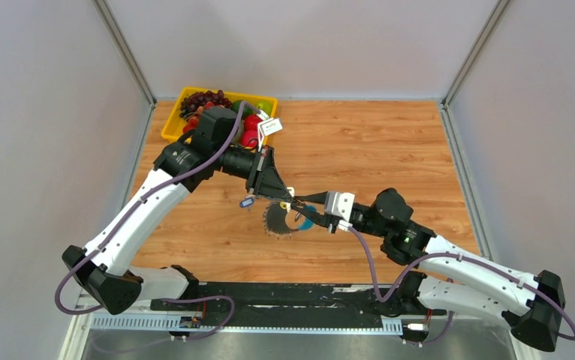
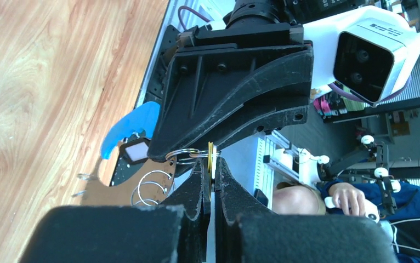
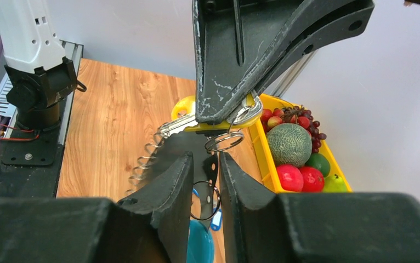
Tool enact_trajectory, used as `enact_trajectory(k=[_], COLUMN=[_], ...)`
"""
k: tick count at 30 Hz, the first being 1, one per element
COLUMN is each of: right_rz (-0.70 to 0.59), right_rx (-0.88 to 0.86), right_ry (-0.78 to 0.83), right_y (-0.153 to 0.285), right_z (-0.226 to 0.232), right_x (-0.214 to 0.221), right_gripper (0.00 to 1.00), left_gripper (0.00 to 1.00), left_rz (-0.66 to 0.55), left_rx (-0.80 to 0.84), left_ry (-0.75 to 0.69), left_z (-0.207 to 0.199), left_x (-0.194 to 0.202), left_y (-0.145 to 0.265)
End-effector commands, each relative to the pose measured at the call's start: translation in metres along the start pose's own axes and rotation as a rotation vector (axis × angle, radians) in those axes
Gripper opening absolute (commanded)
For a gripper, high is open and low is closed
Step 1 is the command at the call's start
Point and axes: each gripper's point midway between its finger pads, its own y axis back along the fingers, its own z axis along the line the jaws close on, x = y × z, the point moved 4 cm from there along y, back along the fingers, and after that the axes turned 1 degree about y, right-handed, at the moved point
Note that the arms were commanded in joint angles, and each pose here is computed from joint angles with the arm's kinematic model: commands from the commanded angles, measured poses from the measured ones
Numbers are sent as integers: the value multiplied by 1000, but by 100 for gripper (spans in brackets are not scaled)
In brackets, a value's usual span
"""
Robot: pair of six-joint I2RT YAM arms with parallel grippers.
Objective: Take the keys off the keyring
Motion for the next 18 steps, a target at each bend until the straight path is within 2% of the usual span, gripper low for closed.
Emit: enact_trajectory(k=[1, 9, 18], right_rz=[-76, -128, -125], right_rx=[14, 12, 27], right_ry=[-12, -28, -20], right_y=[-7, -7, 2], right_z=[-9, -8, -9], right_x=[-21, -29, -35], right_gripper=[26, 25, 25], left_gripper=[0, 0, 0], left_rz=[-30, -30, -34], left_rx=[64, 62, 42], left_ry=[-101, -111, -121], left_z=[-21, -22, -21], left_x=[-3, -2, -4], left_y=[8, 8, 9])
